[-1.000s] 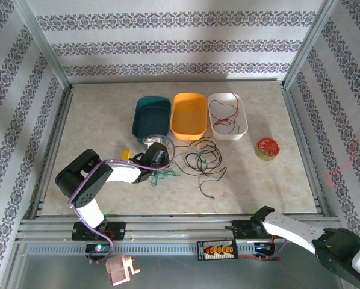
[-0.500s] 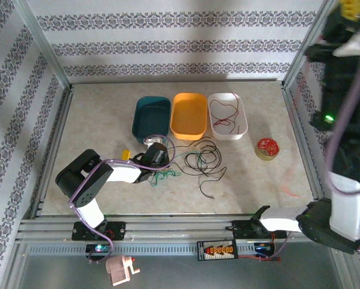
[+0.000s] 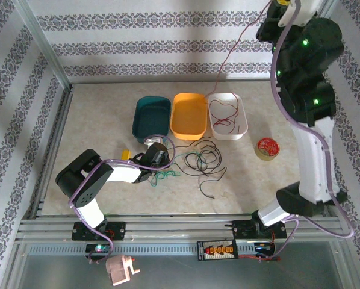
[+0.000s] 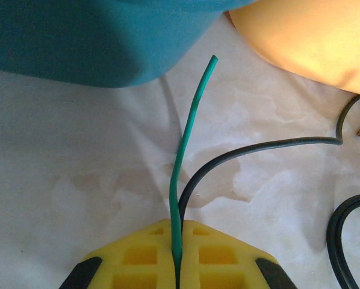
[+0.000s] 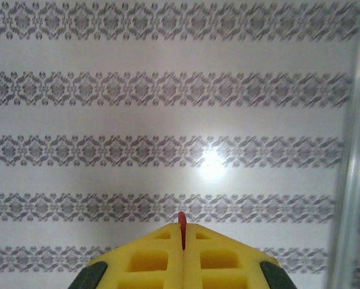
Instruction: Untangle the cables
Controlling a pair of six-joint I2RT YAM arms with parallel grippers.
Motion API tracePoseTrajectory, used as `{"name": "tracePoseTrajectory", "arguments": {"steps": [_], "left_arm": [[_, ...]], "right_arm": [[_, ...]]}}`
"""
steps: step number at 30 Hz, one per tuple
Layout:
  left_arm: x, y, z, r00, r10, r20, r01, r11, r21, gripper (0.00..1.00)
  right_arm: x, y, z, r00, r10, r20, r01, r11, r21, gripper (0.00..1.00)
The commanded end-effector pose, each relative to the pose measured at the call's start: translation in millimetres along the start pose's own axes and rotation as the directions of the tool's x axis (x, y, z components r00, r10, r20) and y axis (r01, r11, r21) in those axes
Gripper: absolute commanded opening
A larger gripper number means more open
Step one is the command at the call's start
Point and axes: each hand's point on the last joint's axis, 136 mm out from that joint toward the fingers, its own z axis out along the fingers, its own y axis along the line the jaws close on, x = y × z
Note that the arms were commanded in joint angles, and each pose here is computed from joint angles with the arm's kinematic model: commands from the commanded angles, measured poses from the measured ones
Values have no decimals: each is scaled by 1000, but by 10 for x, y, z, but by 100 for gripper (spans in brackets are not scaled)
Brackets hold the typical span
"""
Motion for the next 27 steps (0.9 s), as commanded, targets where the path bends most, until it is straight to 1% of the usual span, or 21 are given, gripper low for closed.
{"name": "tracePoseTrajectory", "arguments": {"steps": [1, 2, 4, 7, 9, 11, 13, 15, 17, 22, 24, 27], "left_arm": [[100, 116, 74, 999, -10, -41, 9, 1000, -29, 0], [104, 111, 82, 999, -12, -43, 11, 1000, -27, 0], [112, 111, 98, 999, -14, -45, 13, 1000, -27, 0], [107, 96, 110, 999, -14, -45, 13, 1000, -23, 0], [102, 87, 110, 999, -12, -45, 12, 1000, -21, 0], [104, 86, 115, 999, -11, -47, 10, 1000, -21, 0], [111, 83, 127, 999, -9, -52, 8, 1000, -22, 0], [105, 66, 135, 999, -12, -52, 11, 1000, -17, 0], [110, 60, 144, 998, -15, -54, 14, 1000, -15, 0], [107, 39, 151, 999, -14, -52, 13, 1000, -9, 0], [109, 41, 150, 998, -14, -53, 14, 1000, -8, 0], [119, 41, 147, 998, -14, -55, 14, 1000, -7, 0]], "right_arm": [[-14, 128, 157, 991, 136, -5, -136, 986, -95, 0], [18, 113, 218, 990, 144, -13, -144, 985, -94, 0], [231, 65, 366, 986, 154, -71, -159, 984, -75, 0], [713, 19, 489, 968, 147, -204, -161, 986, -53, 0], [1011, 12, 503, 953, 133, -273, -149, 988, -40, 0], [1185, -11, 467, 943, 125, -310, -140, 990, -30, 0], [1247, -52, 428, 941, 120, -315, -133, 991, -17, 0], [1159, -118, 393, 949, 121, -292, -127, 992, -2, 0], [965, -166, 357, 962, 111, -250, -114, 993, 5, 0], [361, -301, 255, 992, 57, -114, -53, 998, 40, 0], [171, -341, 225, 997, 36, -64, -33, 998, 51, 0], [54, -341, 234, 999, 18, -30, -17, 999, 49, 0]]}}
